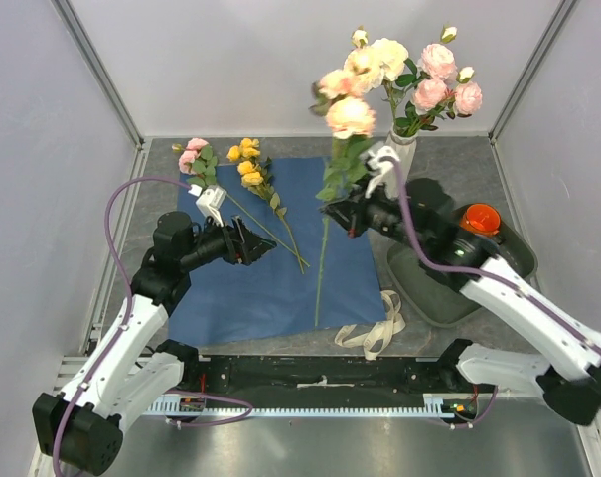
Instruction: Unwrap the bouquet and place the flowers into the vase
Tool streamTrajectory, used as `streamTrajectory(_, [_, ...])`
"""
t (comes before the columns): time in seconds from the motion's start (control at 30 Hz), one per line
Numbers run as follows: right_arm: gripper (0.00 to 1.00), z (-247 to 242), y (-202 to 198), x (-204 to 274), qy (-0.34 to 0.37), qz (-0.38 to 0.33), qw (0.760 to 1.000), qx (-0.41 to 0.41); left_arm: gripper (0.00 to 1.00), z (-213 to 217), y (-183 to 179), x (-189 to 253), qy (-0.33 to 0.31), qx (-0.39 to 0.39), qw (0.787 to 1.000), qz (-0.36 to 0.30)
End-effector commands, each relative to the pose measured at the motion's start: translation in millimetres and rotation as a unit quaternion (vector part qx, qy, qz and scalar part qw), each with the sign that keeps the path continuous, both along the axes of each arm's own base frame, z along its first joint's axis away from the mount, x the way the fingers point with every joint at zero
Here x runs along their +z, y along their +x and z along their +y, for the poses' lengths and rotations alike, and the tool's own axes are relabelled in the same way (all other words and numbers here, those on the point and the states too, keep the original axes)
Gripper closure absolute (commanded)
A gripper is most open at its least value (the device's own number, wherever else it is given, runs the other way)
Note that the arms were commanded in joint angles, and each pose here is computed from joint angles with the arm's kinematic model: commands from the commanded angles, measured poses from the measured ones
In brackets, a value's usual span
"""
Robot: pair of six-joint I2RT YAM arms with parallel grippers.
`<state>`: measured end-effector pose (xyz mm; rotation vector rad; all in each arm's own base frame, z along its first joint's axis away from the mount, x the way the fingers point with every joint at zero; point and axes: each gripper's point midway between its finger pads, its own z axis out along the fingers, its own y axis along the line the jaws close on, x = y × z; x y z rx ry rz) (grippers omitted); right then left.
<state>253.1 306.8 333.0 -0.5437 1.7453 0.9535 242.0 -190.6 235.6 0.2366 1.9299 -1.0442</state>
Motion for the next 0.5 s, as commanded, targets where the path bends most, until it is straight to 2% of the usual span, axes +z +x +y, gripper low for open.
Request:
streamTrajectory(0.0, [1.00,-78.1,11.9,70.1,-0.047,-0.149,0.977,-0.144,0.18,2.8,3.6,8.5,0.023,0.002,0.999,-0.026])
streamTrajectory(0.1, [1.00,-115.3,19.9,109.9,-0.039,-0.198,0.951,-0.232,0.18,2.5,4.1,8.2,0.024,0.001,0.999,-0.026])
streamTrajectory(0.13, [1.00,-139.7,27.2,124.8,-0.042,-0.208,0.931,-0.297,0.18,2.6,4.8,8.0,0.025,0.002,0.999,-0.026])
streamTrajectory(0.2, [1.00,-162.2,36.6,143.7,-0.050,-0.228,0.902,-0.363,0.18,2.7,4.7,8.0,0.025,0.002,0.999,-0.027])
streamTrajectory(0.23, [1.00,-183.4,38.0,160.7,-0.048,-0.232,0.879,-0.415,0.18,3.1,4.8,6.2,0.027,0.003,0.999,-0.025])
streamTrajectory(0.4, [1.00,-222.6,52.0,211.4,-0.078,-0.268,0.792,-0.543,0.18,4.0,6.2,2.8,0.028,0.006,0.999,-0.020])
streamTrajectory(0.47, [1.00,-232.6,52.4,229.9,-0.064,-0.279,0.770,-0.571,0.18,4.2,5.9,1.8,0.030,0.007,0.999,-0.018])
